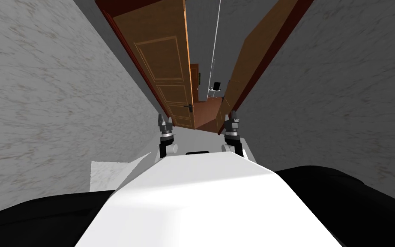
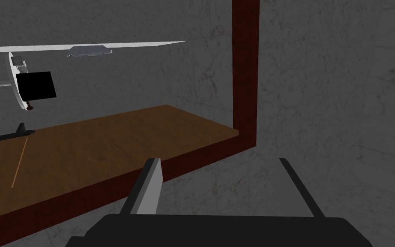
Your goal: Push the door open
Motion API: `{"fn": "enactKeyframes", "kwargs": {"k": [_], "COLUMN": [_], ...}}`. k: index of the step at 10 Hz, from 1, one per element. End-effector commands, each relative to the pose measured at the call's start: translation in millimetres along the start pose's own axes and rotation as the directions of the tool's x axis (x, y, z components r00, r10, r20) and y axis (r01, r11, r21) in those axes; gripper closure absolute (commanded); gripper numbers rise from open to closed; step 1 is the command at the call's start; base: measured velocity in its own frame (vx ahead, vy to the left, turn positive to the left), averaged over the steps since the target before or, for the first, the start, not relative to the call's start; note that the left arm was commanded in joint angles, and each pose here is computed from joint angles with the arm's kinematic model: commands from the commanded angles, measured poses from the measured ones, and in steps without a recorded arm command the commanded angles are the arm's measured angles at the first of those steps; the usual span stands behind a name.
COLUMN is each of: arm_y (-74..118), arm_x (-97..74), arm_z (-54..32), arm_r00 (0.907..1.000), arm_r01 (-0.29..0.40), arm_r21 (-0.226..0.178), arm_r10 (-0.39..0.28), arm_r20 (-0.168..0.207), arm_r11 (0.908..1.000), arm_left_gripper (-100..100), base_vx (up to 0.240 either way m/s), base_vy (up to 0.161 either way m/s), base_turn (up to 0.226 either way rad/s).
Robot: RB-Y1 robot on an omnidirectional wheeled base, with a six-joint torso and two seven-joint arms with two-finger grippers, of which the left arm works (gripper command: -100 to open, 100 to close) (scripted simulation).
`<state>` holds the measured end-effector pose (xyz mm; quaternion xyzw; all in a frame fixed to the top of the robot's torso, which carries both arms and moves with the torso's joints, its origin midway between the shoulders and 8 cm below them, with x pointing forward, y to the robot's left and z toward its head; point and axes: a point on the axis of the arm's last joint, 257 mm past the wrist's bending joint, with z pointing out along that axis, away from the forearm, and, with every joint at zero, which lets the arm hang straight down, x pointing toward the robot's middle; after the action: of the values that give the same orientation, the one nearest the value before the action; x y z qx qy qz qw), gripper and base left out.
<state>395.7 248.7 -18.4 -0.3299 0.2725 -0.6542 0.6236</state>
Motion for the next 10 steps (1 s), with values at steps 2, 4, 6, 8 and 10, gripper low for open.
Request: {"fn": "enactKeyframes", "kwargs": {"k": [2,4,6,8,10], "arm_y": [26.8,50.1,66.5,79.9,92.4], "arm_x": [3.1,6.2,7.1,8.3,9.9], "arm_z": [4.7,7.0,5.9,5.9,6.5], "arm_r00": [0.9999,0.9996,0.9994,0.9993,0.9990], "arm_r01": [0.003,0.005,0.004,0.003,0.003], "arm_r21": [-0.038,-0.073,-0.101,-0.123,-0.143], "arm_r10": [-0.004,-0.007,-0.007,-0.008,-0.009], "arm_r20": [-0.016,-0.028,-0.033,-0.038,-0.043], "arm_r11": [0.9993,0.9973,0.9949,0.9924,0.9898], "arm_left_gripper": [-100,-100,-100,-100,-100], "base_vx": [0.092,0.100,0.056,0.044,0.064], "base_vy": [0.034,0.045,0.026,0.018,0.032], "base_turn": [-0.030,-0.044,-0.014,-0.018,-0.031]}}
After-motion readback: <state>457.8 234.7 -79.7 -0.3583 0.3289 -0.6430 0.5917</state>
